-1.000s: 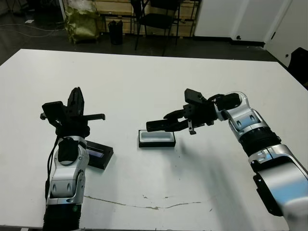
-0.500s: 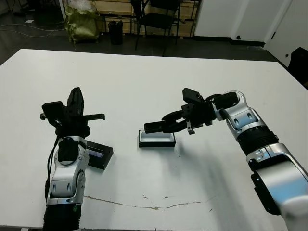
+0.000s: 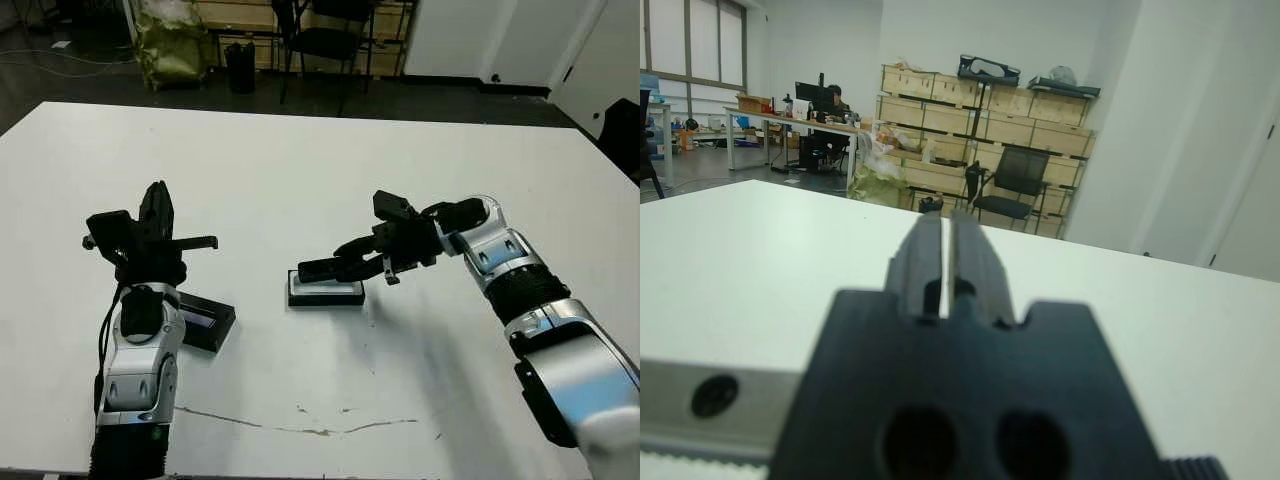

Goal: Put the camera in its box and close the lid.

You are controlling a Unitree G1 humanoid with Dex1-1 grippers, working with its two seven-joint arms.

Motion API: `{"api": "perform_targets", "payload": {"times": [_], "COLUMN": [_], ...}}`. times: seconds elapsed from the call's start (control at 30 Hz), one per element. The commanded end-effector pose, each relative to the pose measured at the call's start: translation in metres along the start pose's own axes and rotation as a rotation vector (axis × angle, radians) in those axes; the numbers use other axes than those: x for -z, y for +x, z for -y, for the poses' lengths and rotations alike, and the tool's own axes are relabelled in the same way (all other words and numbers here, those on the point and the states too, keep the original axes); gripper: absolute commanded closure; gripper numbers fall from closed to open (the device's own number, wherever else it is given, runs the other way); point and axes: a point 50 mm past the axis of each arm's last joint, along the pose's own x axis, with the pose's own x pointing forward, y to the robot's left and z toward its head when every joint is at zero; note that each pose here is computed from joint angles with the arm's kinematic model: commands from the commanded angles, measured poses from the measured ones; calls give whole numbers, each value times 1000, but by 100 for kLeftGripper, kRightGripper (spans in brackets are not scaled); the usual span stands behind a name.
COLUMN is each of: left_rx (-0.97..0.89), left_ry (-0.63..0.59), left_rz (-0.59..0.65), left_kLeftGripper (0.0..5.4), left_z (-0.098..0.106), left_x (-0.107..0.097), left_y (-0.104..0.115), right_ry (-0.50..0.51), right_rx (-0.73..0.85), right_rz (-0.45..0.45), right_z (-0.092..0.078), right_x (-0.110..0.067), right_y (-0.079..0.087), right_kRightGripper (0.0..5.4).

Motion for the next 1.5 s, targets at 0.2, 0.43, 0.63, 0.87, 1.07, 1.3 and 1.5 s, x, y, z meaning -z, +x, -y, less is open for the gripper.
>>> {"api": "perform_targets", "payload": {"times": [0.2,0.43,0.63,0.87,1.07,1.3,1.5], "left_rx": [-6,-14,-15,-18,-24,-19,-15], "left_ry": [3,4,5,14,12,13,8], "left_rz": [-35,-35,-34,-37,-40,-36,-34], "left_kLeftGripper": [540,540,540,540,540,540,540], "left_z": [-1,-1,-2,-2,-1,-2,-2], "left_x": [6,5,6,6,5,5,6], "left_y": [-2,-3,-4,-4,-5,-5,-5], "right_ry": [-11,-21,-22,-18,-10,-4,6], "right_rx": [8,1,-11,-19,-37,-56,-55], "right_rz": [-11,-30,-31,-20,-8,-16,-58], "right_z": [1,0,-1,-1,-3,-4,-3], "right_x": [-1,-1,0,1,3,4,3], "right_y": [1,3,4,6,8,12,14], "right_kRightGripper": [474,474,474,474,474,474,474]}}
